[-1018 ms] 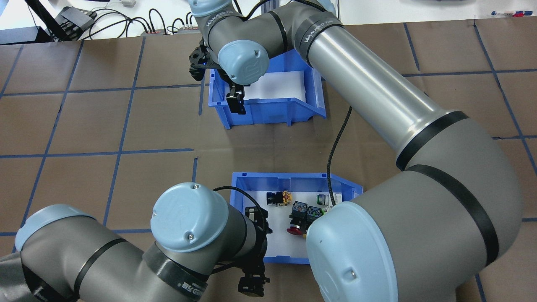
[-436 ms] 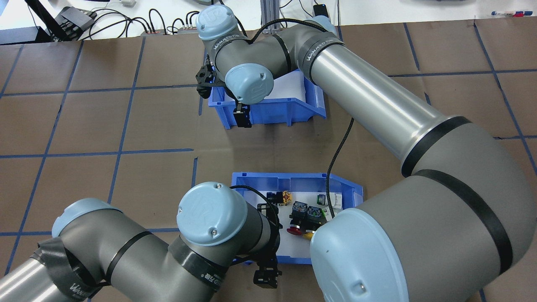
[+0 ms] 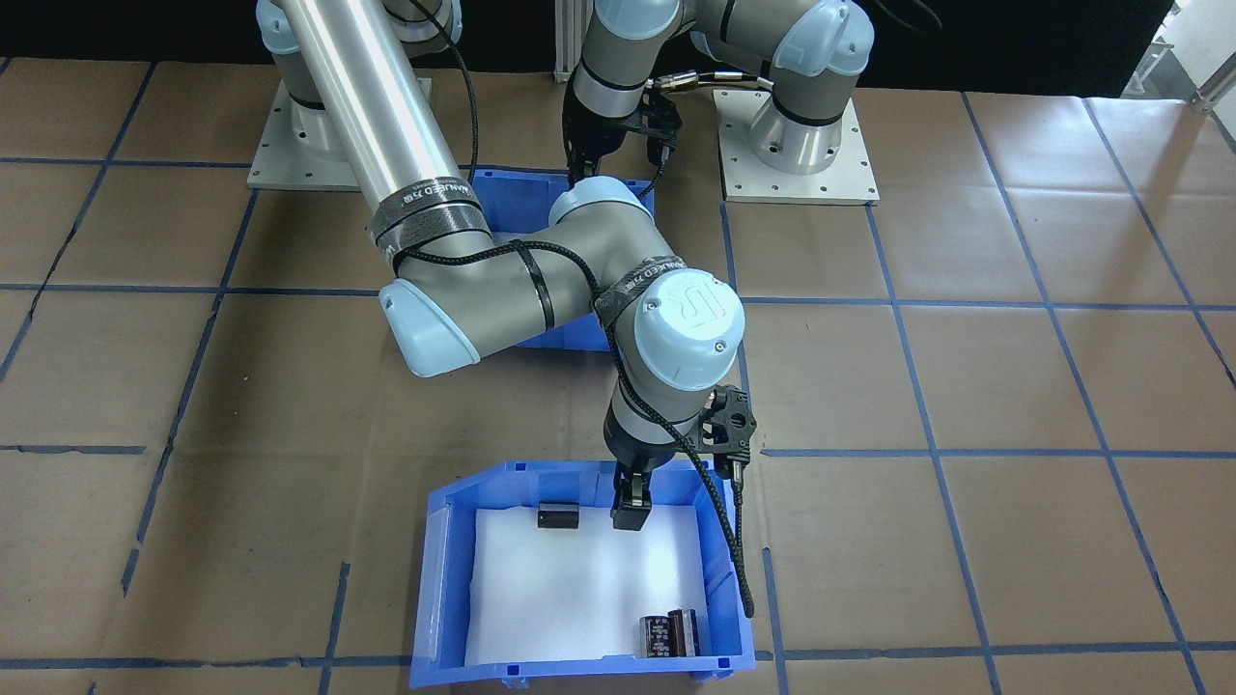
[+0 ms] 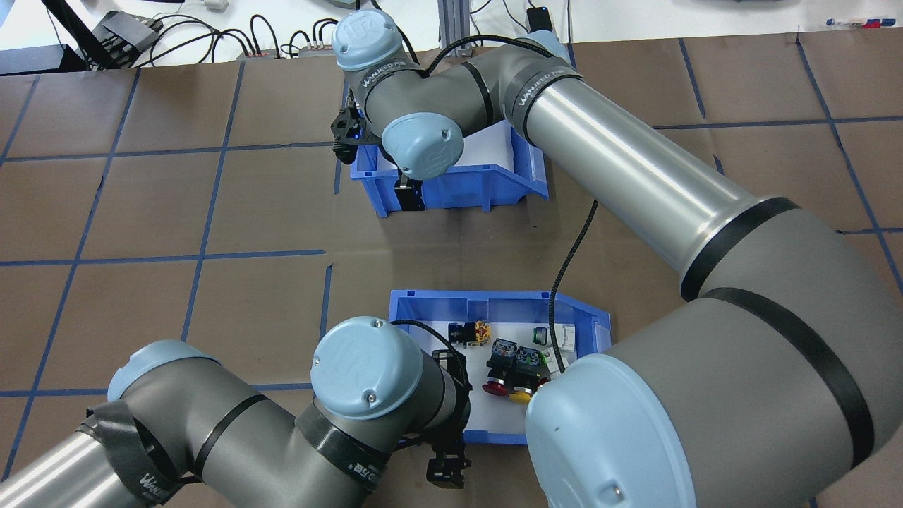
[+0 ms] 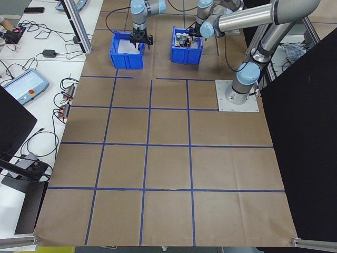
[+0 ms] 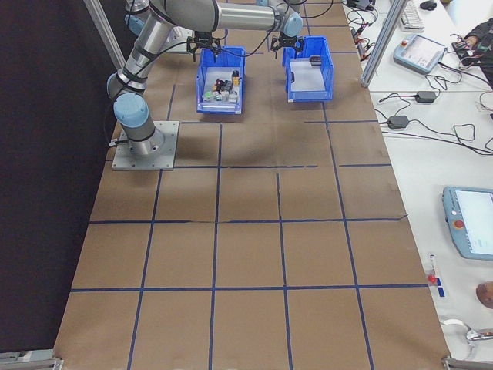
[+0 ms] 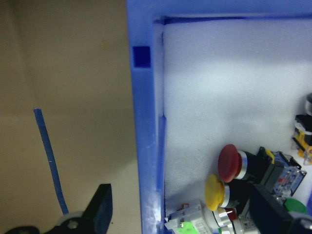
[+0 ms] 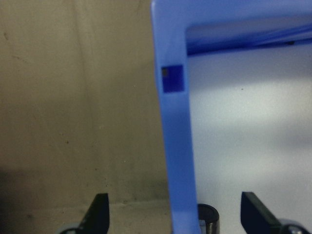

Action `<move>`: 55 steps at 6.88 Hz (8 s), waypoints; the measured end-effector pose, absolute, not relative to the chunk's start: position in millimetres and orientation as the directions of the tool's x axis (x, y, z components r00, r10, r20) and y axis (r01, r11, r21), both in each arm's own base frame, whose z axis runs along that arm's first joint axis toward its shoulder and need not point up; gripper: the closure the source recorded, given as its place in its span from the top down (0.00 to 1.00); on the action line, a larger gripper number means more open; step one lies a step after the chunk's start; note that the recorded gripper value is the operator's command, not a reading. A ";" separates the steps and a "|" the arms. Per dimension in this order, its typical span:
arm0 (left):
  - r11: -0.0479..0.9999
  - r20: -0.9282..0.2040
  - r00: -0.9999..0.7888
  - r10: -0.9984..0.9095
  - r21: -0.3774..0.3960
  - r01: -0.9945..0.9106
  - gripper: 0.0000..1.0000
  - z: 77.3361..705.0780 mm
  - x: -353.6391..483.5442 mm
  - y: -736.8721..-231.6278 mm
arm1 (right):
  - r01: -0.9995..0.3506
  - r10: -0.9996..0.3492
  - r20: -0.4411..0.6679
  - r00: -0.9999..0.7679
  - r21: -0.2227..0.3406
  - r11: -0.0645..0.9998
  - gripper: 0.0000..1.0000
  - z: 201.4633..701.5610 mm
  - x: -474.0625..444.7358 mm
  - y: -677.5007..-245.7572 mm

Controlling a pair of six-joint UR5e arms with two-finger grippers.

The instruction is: Place button box in front

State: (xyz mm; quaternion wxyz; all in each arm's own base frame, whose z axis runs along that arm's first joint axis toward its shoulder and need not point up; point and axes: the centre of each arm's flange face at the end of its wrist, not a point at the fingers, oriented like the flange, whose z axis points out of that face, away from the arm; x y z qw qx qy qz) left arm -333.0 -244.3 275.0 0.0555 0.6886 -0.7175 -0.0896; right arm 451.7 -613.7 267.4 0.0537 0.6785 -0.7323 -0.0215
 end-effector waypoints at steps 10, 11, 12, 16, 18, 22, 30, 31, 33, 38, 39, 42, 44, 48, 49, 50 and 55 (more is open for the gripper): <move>0.098 0.102 -0.074 -0.992 0.254 -0.962 0.00 280.2 -336.2 -253.1 | -0.988 -0.998 0.059 0.013 0.157 -0.004 0.00 381.4 235.0 -649.9; 0.157 0.160 -0.123 -0.979 0.225 -0.962 0.00 284.9 -328.5 -259.3 | -0.987 -0.998 0.048 0.038 0.158 -0.030 0.00 394.1 179.7 -646.8; 0.200 0.204 -0.163 -0.965 0.176 -0.964 0.00 289.1 -313.7 -273.9 | -0.986 -0.997 0.045 0.059 0.158 -0.051 0.00 408.1 130.8 -639.4; 0.243 0.271 -0.217 -0.938 0.066 -0.968 0.00 336.9 -194.5 -371.3 | -0.989 -0.999 0.037 0.012 0.149 -0.006 0.00 436.5 8.2 -576.5; 0.256 0.267 -0.230 -0.936 0.065 -0.965 0.00 381.8 -174.5 -440.2 | -0.991 -0.999 0.027 -0.044 0.126 0.047 0.00 433.9 -16.8 -523.2; 0.138 0.281 -0.074 -0.957 0.214 -0.967 0.00 371.3 -226.4 -558.0 | -0.989 -0.997 0.072 0.007 0.148 0.004 0.00 425.2 -31.8 -445.3; 0.190 0.323 -0.111 -0.940 0.224 -0.956 1.00 357.9 -292.9 -589.3 | -0.992 -0.999 0.048 0.018 0.126 -0.011 0.01 408.4 -27.6 -436.2; 0.280 0.315 -0.217 -0.924 0.168 -0.945 1.00 386.7 -269.6 -579.6 | -0.994 -0.999 0.045 0.015 0.110 -0.010 0.02 404.9 -23.9 -432.1; 0.524 0.266 -0.493 -0.828 0.054 -0.850 1.00 435.6 -201.7 -553.8 | -0.995 -0.999 0.038 0.021 0.098 -0.017 0.02 394.4 -9.2 -409.0; 0.978 0.044 -0.979 -0.200 -0.048 -0.202 1.00 493.8 -132.6 -479.1 | -0.996 -1.000 0.003 -0.020 0.092 0.020 0.02 347.9 139.3 -350.0; 0.998 0.031 -0.998 -0.056 -0.036 -0.057 1.00 500.4 -129.5 -467.2 | -0.995 -0.999 0.008 -0.037 0.093 0.038 0.02 336.1 162.5 -337.6; 0.989 -0.001 -0.989 0.147 0.004 0.147 1.00 509.2 -113.1 -449.9 | -0.991 -0.997 0.056 -0.049 0.121 0.055 0.02 301.6 237.6 -312.6; 0.993 -0.006 -0.993 0.115 0.019 0.114 1.00 516.4 -91.7 -442.0 | -0.990 -0.994 0.109 -0.011 0.138 0.026 0.02 289.5 281.5 -293.0; 0.995 -0.008 -0.995 0.102 0.005 0.102 1.00 524.9 -85.7 -435.8 | -0.993 -0.989 0.148 0.005 0.118 0.012 0.02 291.4 318.1 -274.0; 0.995 -0.011 -0.995 0.103 0.002 0.103 1.00 525.4 -85.3 -435.9 | -0.993 -0.990 0.142 0.001 0.120 0.016 0.02 286.2 326.4 -278.1; 0.995 -0.013 -0.994 0.104 0.000 0.104 1.00 525.8 -85.0 -435.9 | -0.993 -0.990 0.143 -0.006 0.117 0.023 0.02 281.1 335.8 -280.6; 0.994 -0.014 -0.994 0.108 -0.005 0.108 1.00 527.1 -85.0 -436.0 | -0.995 -0.991 0.127 -0.038 0.090 0.050 1.00 274.2 352.1 -281.1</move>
